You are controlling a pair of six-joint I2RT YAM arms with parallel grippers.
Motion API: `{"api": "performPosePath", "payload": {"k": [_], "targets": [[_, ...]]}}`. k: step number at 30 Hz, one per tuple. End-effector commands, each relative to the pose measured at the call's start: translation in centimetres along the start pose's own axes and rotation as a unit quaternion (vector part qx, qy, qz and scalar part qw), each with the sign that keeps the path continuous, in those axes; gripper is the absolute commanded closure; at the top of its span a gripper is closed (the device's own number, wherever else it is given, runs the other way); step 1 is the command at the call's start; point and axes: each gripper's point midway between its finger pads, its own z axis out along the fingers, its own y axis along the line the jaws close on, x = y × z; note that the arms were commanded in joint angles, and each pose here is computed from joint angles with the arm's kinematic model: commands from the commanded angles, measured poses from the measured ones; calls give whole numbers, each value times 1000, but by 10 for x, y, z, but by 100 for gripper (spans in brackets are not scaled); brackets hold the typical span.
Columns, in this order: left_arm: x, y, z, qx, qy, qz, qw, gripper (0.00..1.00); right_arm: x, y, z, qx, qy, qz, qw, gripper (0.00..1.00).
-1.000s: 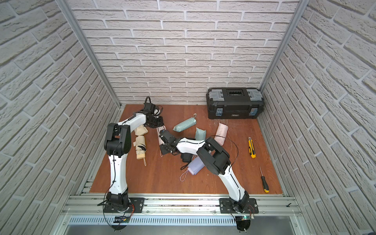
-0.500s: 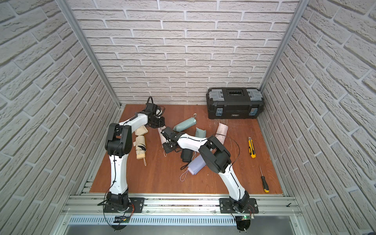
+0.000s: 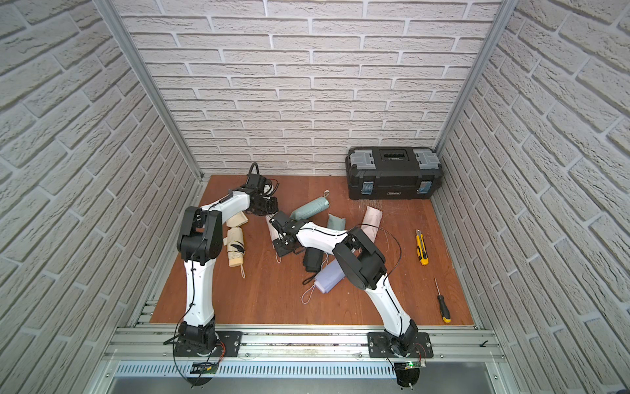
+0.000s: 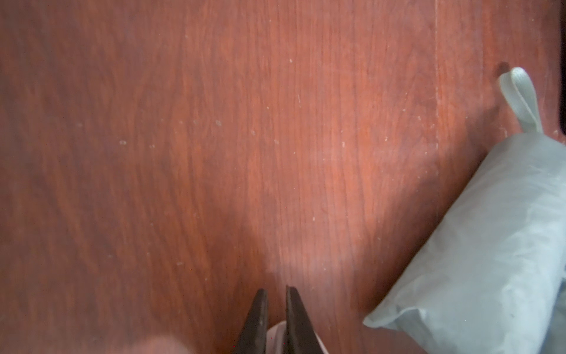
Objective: Take umbrellas out of sleeves
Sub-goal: Take out the umbrella from the umbrella sleeve.
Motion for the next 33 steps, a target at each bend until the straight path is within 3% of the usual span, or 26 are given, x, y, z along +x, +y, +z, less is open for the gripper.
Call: {"api": "performPosePath", "payload": {"k": [1, 5, 11, 16, 20, 26, 33], "targets": [[36, 3, -3, -11, 80, -21, 997, 78, -30, -22, -18, 22, -74, 14, 997, 97], [16, 14, -14, -16, 60, -32, 998, 73, -11, -24, -27, 21, -64, 18, 998, 96], [1, 22, -43, -22, 30, -36, 999, 64, 10, -22, -47, 13, -60, 18, 998, 83], [2, 23, -65, -24, 3, -42, 999, 59, 18, 7, -63, -29, -47, -22, 998, 62], [4, 20, -75, 10, -19, -74, 997, 54, 25, 23, -62, -27, -30, -39, 998, 47], [17, 25, -82, 7, -30, -90, 995, 53, 26, 3, -49, 48, -9, -20, 999, 46], [25, 32, -72, -2, -20, -94, 995, 53, 26, 0, -33, 67, 16, -17, 997, 41]]}}
